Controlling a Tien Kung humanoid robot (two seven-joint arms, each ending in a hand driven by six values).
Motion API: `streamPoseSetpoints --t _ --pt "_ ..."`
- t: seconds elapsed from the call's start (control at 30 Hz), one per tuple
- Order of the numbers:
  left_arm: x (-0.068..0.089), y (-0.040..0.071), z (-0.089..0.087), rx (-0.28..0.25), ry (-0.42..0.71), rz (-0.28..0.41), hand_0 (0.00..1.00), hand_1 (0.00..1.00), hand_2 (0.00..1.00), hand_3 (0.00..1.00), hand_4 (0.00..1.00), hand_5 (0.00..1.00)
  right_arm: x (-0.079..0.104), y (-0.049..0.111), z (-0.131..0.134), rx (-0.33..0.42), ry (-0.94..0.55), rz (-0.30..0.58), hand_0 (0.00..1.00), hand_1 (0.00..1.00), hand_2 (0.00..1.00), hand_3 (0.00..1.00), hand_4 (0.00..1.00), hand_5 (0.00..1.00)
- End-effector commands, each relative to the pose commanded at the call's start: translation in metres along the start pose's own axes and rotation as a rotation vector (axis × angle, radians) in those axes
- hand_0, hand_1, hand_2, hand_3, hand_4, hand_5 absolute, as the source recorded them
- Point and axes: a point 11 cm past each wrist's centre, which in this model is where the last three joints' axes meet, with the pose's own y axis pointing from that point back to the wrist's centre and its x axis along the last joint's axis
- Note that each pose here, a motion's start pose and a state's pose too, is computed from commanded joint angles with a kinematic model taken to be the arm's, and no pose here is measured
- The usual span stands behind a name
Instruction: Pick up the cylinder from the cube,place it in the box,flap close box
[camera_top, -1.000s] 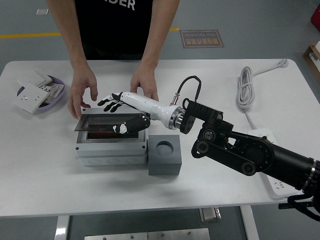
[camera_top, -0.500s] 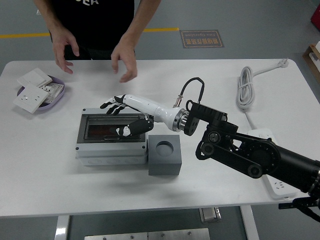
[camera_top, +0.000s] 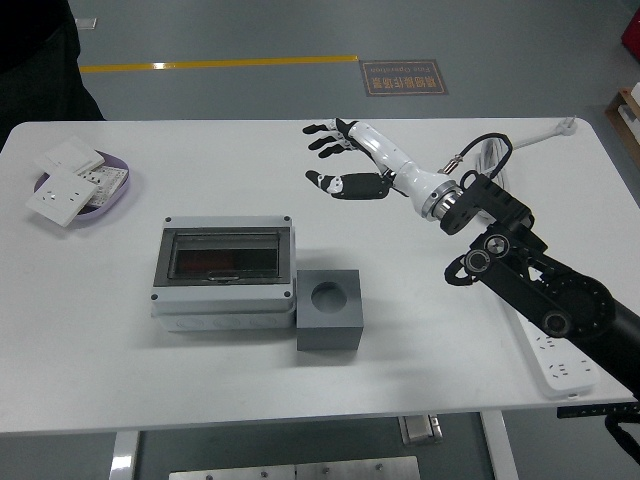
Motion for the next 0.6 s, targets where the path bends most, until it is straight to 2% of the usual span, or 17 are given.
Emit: streamPoseSetpoints --t 0.3,0.4,0.43,0.6 --pt "-0.002 0.0 -0.002 0.003 0.002 -0.005 0.923 0.852 0.854 0.951 0.002 0.002 0.036 0.022 0.031 -0.101 0.082 0.154 0.791 0.717 0.744 0.764 0.706 0.275" --pt "-0.004 0.0 -0.001 0.002 0.002 -0.007 0.923 0.852 0.854 0.951 0.002 0.002 0.045 0.029 0.037 -0.141 0.146 0.185 0.791 0.717 0.744 0.764 0.706 0.275" --pt "-0.004 0.0 -0.001 0.001 0.003 -0.007 0.923 0.852 0.854 0.951 0.002 0.002 0.048 0.031 0.038 -0.152 0.169 0.193 0.735 0.681 0.72 0.753 0.724 0.302" --pt "-0.004 0.0 0.0 -0.001 0.004 -0.008 0.923 0.852 0.854 0.951 0.002 0.002 0.061 0.042 0.038 -0.2 0.317 0.222 0.735 0.681 0.72 0.753 0.724 0.302"
